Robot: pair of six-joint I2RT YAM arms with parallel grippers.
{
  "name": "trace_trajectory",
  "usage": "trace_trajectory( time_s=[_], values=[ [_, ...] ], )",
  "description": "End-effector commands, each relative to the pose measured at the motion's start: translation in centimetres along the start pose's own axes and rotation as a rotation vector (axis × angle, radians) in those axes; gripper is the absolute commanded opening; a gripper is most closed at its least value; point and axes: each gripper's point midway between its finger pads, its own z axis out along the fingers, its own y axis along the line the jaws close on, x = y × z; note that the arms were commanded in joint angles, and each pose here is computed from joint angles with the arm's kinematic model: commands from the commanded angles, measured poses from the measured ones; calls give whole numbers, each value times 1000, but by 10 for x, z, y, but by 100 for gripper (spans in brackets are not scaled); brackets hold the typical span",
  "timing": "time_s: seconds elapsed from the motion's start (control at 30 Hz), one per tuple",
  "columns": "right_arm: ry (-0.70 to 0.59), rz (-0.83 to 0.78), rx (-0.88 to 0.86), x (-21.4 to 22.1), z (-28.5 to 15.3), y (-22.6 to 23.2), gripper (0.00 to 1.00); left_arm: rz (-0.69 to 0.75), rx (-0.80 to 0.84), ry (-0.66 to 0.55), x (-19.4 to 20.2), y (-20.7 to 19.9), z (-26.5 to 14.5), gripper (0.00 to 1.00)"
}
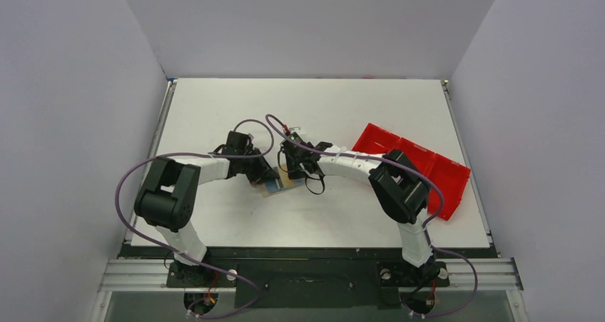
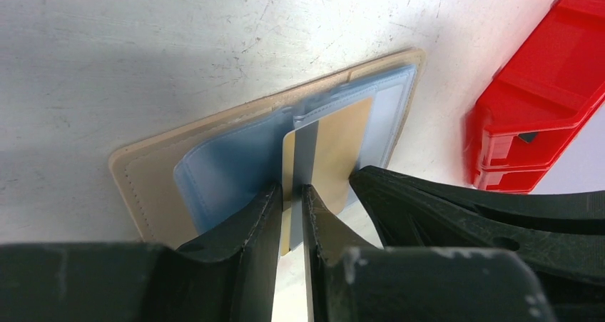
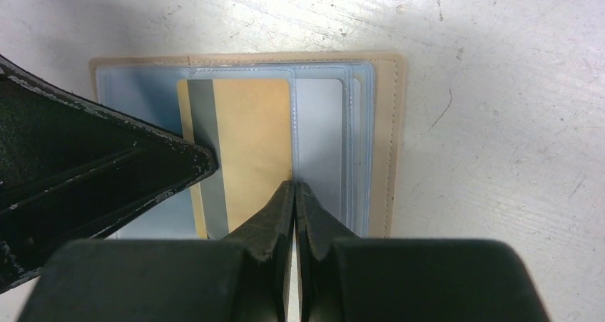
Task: Take the credit cards out of the card holder
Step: Remove the credit card from the card holder.
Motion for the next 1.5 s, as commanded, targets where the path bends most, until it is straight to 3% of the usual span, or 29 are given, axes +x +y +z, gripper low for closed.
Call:
trace_trajectory(
  time_s=[0.0,1.0,1.47],
  values=[
    [68,-7,74,25,18,-19,0,1,11,-19,0,4,-5,12],
    [114,-14,92,39,31,-24,0,-14,197,-5,15,1,-20,15],
    [130,-22,98,42,35,-25,0,-31,207,18,21,8,-16,15]
  ],
)
